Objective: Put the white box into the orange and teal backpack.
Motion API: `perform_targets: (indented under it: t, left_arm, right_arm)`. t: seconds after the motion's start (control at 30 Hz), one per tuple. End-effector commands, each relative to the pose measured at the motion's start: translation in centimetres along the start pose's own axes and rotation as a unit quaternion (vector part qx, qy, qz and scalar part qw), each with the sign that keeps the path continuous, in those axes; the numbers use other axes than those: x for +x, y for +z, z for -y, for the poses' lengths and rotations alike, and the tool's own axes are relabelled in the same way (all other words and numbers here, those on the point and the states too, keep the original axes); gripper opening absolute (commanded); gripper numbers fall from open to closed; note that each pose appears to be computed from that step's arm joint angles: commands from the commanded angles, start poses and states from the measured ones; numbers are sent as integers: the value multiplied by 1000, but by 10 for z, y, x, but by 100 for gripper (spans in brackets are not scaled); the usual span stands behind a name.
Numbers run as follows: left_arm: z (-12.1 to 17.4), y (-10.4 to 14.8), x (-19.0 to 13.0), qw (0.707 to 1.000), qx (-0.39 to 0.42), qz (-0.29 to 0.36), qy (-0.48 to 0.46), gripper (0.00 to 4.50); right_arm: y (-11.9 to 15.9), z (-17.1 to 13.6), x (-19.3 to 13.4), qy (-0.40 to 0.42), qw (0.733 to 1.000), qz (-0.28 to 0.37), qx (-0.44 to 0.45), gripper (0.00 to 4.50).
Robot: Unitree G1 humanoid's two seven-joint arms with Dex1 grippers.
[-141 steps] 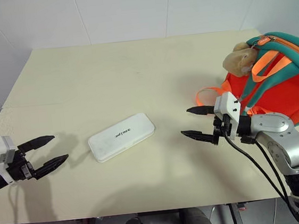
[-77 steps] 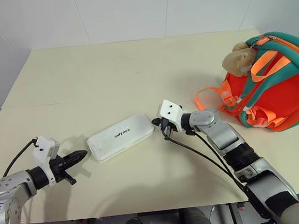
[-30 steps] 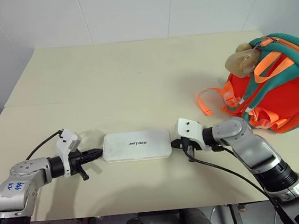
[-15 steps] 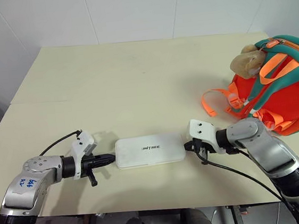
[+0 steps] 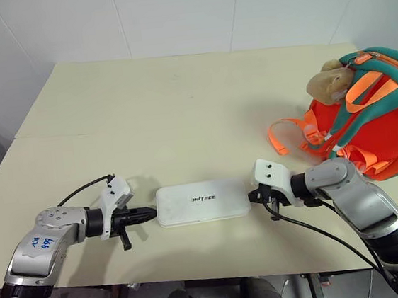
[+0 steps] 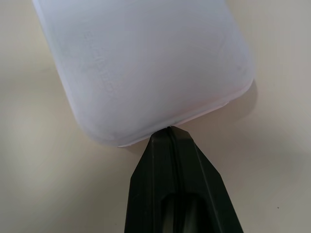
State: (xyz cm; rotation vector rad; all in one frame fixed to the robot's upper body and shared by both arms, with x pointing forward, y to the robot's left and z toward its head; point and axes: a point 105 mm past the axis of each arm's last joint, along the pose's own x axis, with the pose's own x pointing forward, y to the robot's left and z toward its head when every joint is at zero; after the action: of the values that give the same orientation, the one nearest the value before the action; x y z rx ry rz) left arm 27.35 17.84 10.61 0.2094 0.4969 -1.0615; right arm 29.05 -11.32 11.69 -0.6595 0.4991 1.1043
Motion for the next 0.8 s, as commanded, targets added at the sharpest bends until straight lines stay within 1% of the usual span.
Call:
perform_targets:
  t: [0.03, 0.2, 0.3, 0.33, 0.4, 0.43, 0.53, 0.57, 0.73, 0.77, 0.8]
  left_arm:
    - [34, 5, 26, 995, 13, 17, -99, 0]
    - [23, -2, 16, 997, 1, 0, -76, 0]
    - [13, -1, 10, 999, -2, 4, -54, 0]
    - [9, 0, 8, 999, -4, 5, -42, 18]
    - [0, 0, 5, 1000, -11, -2, -20, 57]
    - [-3, 0, 3, 1000, -13, -6, -13, 89]
    - [-12, 3, -3, 1000, -14, -1, 4, 176]
    - [-14, 3, -5, 1000, -16, -3, 10, 214]
    - [-26, 3, -19, 999, -25, -7, 44, 363]
    - [-29, 3, -23, 998, -27, -6, 54, 386]
    - [-32, 3, -26, 998, -27, -5, 62, 421]
  right_arm:
    - [26, -32, 12, 84, 995, 52, -32, 12]
    - [15, -22, 5, 71, 996, 39, -27, 12]
    - [12, -16, 1, 62, 997, 37, -24, 12]
    - [11, -13, 0, 56, 998, 36, -23, 12]
    - [11, -8, -1, 47, 998, 36, -17, 84]
    - [12, -6, -1, 46, 998, 36, -17, 105]
    - [13, -1, -3, 39, 998, 38, -19, 196]
    - [12, 1, -3, 37, 998, 36, -19, 239]
    - [7, 13, -12, 14, 999, 24, -16, 404]
    - [5, 16, -15, 7, 1000, 19, -14, 431]
    - [3, 19, -17, 1, 1000, 14, -15, 450]
